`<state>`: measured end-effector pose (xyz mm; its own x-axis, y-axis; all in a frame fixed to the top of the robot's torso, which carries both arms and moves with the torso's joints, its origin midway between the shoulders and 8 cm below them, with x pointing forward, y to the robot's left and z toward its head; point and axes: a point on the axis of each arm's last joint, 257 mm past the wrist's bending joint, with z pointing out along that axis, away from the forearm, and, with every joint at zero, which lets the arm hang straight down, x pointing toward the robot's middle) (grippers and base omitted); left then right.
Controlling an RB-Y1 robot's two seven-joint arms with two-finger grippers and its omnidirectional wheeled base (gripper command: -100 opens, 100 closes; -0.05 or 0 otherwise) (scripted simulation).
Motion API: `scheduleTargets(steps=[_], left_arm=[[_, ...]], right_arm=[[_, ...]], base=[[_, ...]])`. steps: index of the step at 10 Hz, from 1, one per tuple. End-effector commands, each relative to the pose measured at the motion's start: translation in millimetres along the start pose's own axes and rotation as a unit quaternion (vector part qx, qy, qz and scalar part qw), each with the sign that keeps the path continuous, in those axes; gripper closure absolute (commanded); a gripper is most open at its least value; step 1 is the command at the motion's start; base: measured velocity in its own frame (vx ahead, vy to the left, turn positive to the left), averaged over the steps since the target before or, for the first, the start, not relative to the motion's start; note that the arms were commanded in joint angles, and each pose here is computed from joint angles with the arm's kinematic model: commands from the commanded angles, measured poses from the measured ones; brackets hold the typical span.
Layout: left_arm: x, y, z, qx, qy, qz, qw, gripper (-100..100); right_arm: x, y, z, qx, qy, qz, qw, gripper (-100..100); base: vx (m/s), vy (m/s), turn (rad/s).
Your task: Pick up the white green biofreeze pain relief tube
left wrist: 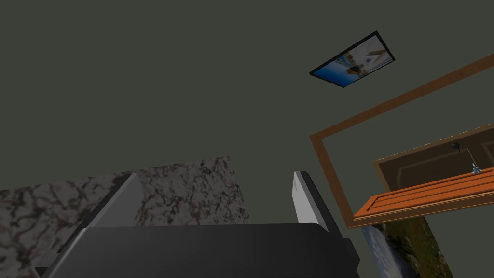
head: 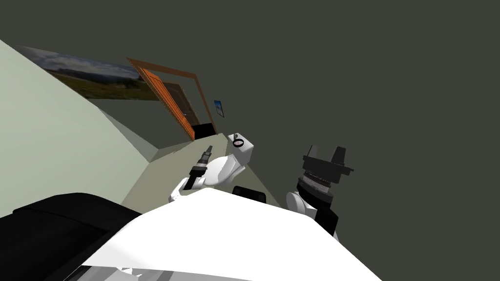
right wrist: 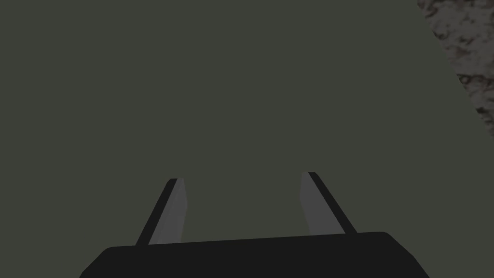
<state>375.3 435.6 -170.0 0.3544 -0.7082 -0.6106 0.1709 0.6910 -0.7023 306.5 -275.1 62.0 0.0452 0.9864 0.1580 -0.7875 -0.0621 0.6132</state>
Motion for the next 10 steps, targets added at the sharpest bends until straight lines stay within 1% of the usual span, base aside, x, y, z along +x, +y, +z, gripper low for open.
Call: scheduleTargets(steps=[1, 2, 3, 4, 5, 6, 7, 8, 9, 10], left_arm=[[-0.1, 13.7, -4.7, -0.010, 0.002, 0.012, 0.9999, -100], [-6.7, 21.6, -4.0, -0.011, -0.001, 0.037, 0.9993, -100], [-3.5, 30.7, -8.5, -0.022, 0.002, 0.036, 0.9991, -100], [-9.2, 41.1, -9.2, -0.026, 0.000, 0.060, 0.9979, -100], [-7.1, 47.1, -12.4, -0.033, 0.003, 0.060, 0.9977, -100], [-12.0, 59.4, -14.4, -0.040, 0.002, 0.083, 0.9957, -100], [-10.8, 62.9, -16.4, -0.044, 0.004, 0.083, 0.9956, -100], [-17.5, 69.3, -15.1, -0.045, 0.001, 0.107, 0.9933, -100], [-14.6, 77.8, -20.3, -0.055, 0.005, 0.106, 0.9929, -100], [-19.8, 87.8, -21.3, -0.060, 0.005, 0.129, 0.9898, -100]], right_arm=[[0.0, 0.0, 0.0, 0.000, 0.000, 0.000, 1.0000, 0], [0.0, 0.0, 0.0, 0.000, 0.000, 0.000, 1.0000, 0], [0.0, 0.0, 0.0, 0.000, 0.000, 0.000, 1.0000, 0], [0.0, 0.0, 0.0, 0.000, 0.000, 0.000, 1.0000, 0], [0.0, 0.0, 0.0, 0.000, 0.000, 0.000, 1.0000, 0], [0.0, 0.0, 0.0, 0.000, 0.000, 0.000, 1.0000, 0], [0.0, 0.0, 0.0, 0.000, 0.000, 0.000, 1.0000, 0], [0.0, 0.0, 0.0, 0.000, 0.000, 0.000, 1.0000, 0], [0.0, 0.0, 0.0, 0.000, 0.000, 0.000, 1.0000, 0], [-0.1, 0.0, 0.0, 0.000, 0.000, 0.000, 1.0000, 0]], base=[[-0.034, -0.018, -0.127], [-0.036, -0.032, -0.232], [-0.036, -0.018, -0.082], [-0.041, -0.033, -0.162], [-0.030, -0.024, -0.103], [-0.026, -0.023, -0.197], [-0.021, -0.014, -0.102], [-0.018, -0.019, -0.202], [-0.013, -0.013, -0.100], [-0.010, -0.018, -0.160]])
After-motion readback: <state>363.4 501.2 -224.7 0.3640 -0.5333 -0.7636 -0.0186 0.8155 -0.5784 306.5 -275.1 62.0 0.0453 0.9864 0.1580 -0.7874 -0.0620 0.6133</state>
